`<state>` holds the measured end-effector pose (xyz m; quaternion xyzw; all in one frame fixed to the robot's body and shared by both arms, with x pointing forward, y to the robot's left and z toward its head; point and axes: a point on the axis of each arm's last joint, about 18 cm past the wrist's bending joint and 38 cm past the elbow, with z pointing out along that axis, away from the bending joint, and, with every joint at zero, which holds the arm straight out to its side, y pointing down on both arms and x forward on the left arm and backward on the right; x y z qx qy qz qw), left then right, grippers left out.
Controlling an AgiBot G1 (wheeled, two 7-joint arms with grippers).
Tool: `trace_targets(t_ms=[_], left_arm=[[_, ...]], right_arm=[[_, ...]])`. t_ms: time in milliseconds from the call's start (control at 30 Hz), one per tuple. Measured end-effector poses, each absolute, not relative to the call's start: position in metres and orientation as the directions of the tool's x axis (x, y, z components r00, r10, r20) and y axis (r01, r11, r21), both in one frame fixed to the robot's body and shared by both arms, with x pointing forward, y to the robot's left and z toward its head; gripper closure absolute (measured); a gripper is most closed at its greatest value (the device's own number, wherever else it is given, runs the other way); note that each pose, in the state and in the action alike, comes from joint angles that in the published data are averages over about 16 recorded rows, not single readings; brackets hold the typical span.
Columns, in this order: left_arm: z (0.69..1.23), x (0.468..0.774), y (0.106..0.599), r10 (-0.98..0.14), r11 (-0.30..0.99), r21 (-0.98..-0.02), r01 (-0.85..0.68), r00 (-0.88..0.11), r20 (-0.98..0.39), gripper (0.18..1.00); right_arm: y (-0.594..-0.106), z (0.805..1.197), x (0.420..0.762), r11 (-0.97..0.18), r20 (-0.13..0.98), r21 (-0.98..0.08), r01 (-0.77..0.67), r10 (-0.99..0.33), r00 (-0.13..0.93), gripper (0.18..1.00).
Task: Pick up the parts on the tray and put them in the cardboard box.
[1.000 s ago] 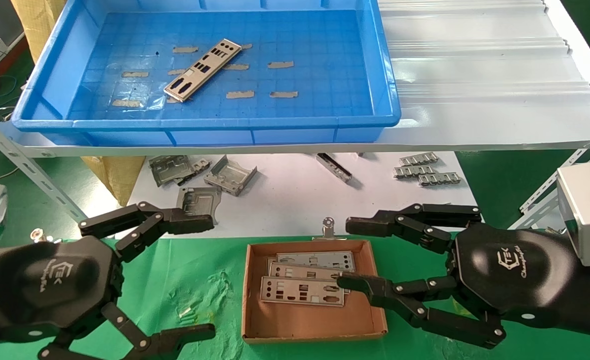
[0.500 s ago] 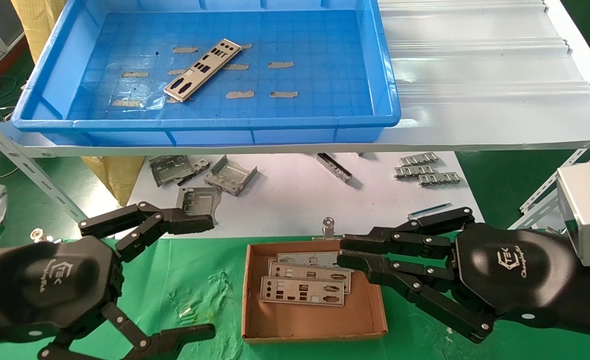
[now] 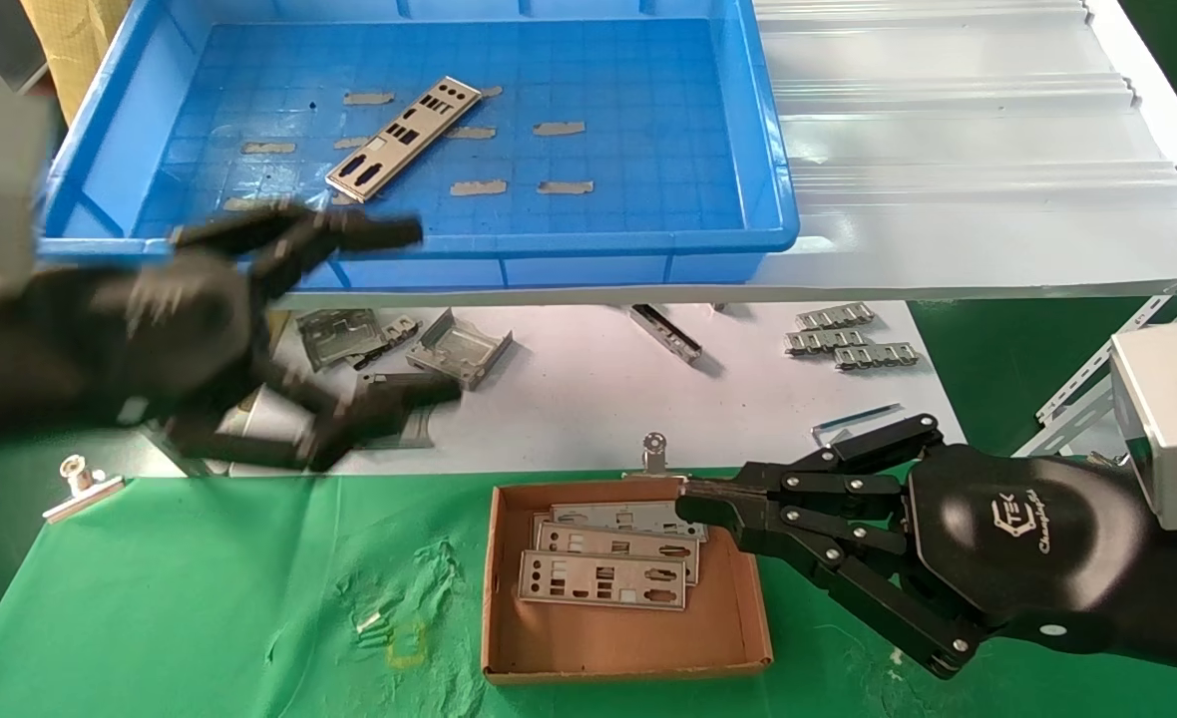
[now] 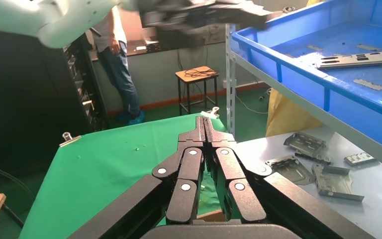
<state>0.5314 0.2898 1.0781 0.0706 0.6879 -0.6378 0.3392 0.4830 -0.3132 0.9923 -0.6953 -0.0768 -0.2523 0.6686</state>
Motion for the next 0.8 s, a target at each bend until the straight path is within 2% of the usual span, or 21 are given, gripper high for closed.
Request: trace_targets(t_ms=[433,600,800], left_arm=[[1.170,0.638,0.265,-0.549,0.321,-0.845,0.427,-0.644,-0.533,0.184],[1.178,0.660,0.263,-0.600,0.359,-0.856,0.373,-0.610,-0.517,0.184],[1.172,0.673,0.265,-0.622,0.385,-0.864,0.325,-0.600,-0.503,0.184]], right_arm=[[-0.313,0.992,0.483,-0.094,0.454,-0.891,0.444,-0.231,0.861,0.988],[-0.313,0.992,0.483,-0.094,0.454,-0.891,0.444,-0.231,0.861,0.988],[-0.313,0.992,0.483,-0.094,0.454,-0.891,0.444,-0.231,0.861,0.988]])
